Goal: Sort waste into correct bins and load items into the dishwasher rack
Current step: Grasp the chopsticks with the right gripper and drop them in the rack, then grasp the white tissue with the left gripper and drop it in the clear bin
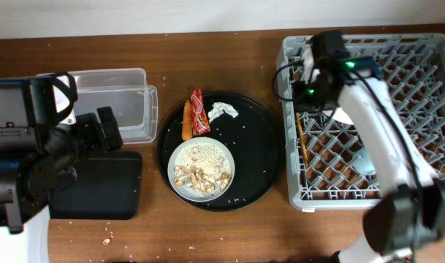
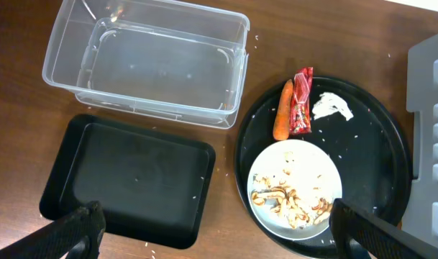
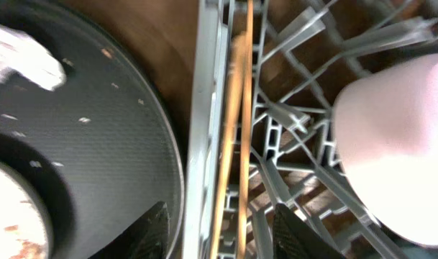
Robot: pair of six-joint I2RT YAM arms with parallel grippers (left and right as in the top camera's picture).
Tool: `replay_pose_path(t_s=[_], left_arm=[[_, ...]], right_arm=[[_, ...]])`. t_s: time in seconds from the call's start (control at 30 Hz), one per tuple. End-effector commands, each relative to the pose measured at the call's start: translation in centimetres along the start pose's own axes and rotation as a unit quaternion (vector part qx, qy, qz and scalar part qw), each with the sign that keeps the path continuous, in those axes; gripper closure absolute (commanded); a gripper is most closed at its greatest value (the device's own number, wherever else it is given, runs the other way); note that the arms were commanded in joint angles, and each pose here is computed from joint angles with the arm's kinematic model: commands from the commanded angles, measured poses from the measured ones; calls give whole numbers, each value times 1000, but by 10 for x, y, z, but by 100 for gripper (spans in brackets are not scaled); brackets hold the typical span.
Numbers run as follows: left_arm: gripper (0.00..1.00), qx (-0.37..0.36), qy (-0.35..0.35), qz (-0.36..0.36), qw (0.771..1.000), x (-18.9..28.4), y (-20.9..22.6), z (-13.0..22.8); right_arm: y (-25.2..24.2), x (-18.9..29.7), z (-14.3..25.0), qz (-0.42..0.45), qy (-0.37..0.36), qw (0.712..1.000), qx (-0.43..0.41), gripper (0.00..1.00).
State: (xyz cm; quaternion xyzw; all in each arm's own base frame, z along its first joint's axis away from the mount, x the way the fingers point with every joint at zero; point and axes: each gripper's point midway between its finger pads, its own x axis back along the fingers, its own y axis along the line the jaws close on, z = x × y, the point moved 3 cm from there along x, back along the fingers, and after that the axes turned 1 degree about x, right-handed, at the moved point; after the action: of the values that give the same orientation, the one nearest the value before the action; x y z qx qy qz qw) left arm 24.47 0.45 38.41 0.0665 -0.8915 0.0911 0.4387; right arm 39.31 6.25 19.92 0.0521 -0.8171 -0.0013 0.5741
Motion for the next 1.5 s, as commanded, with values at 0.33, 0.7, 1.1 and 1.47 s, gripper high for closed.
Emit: replay_pose_path(t_s=[0.33,0.7,1.1,1.47], left_arm=[[1,3,-5,-5,1000,3,3,0],[1,3,-5,-5,1000,3,3,0],[1,3,-5,-5,1000,3,3,0],[1,-93,168,170,967,-153,-146,9]], right_arm=[[17,287,140,-35,-331,943,26,2],[-33,50,196,-5,-465,883,-69,2],[-33,27,183,-19,-546,835,-68,2],[-33,27,183,-19,-546,835,-68,2]])
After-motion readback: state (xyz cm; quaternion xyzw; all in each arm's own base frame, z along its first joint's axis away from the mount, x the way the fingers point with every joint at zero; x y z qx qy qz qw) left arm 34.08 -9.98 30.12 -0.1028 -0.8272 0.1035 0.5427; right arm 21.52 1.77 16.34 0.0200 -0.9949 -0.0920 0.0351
